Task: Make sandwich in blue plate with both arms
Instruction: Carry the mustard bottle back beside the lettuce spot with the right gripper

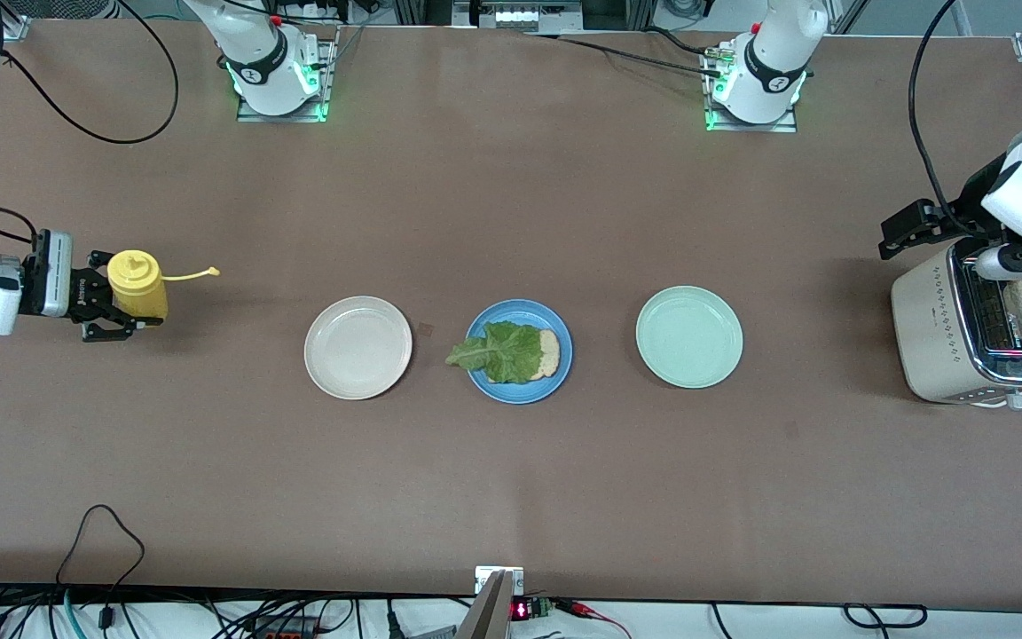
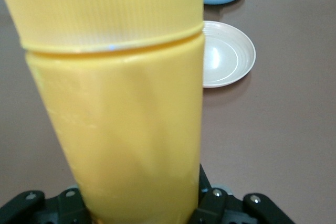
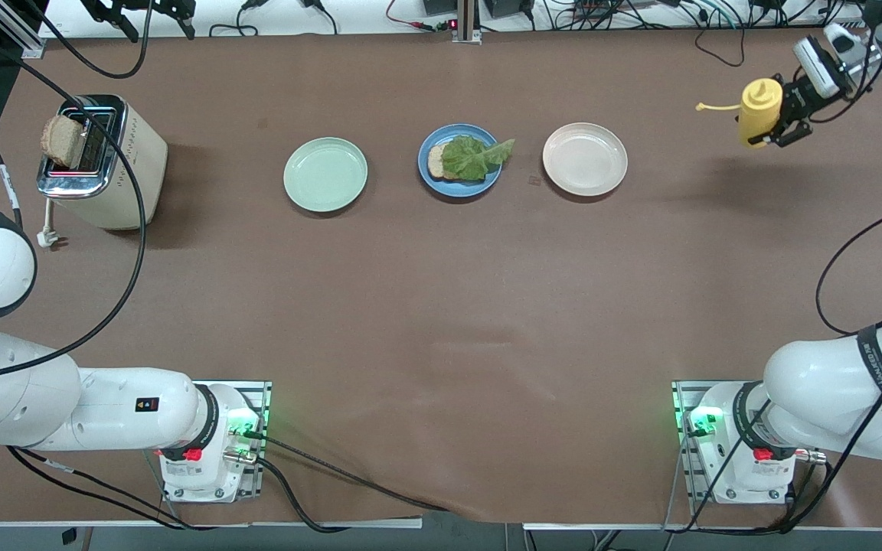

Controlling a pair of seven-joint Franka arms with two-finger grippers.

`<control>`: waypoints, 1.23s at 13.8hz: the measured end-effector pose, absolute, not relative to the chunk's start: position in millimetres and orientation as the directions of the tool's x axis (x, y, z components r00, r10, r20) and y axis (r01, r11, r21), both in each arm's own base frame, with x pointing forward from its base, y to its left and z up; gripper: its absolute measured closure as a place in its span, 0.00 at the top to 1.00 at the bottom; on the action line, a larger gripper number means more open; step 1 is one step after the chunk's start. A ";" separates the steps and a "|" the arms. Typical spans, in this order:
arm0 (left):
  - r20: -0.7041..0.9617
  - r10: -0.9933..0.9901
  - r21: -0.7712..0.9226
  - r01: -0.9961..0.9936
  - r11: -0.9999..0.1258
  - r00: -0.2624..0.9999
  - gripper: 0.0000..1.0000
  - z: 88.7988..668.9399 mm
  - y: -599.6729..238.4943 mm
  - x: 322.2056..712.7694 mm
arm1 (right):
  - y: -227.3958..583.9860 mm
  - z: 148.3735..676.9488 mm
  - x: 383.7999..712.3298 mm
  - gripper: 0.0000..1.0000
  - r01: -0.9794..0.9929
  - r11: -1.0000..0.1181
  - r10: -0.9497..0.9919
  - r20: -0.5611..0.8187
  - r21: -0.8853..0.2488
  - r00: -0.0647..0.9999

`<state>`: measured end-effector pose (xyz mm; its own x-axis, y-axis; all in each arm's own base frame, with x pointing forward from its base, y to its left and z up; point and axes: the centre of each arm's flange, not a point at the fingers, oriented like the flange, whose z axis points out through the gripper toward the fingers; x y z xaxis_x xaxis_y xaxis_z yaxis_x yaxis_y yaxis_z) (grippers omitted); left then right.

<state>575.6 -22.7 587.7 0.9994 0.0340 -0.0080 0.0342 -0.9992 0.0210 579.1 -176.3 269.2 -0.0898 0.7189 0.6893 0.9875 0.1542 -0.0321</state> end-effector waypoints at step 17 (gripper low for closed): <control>-0.108 0.152 0.024 0.155 -0.988 0.983 1.00 523.0 84.4 599.2 | -251.6 120.4 513.1 0.63 0.999 0.050 0.484 0.875 -0.007 -0.019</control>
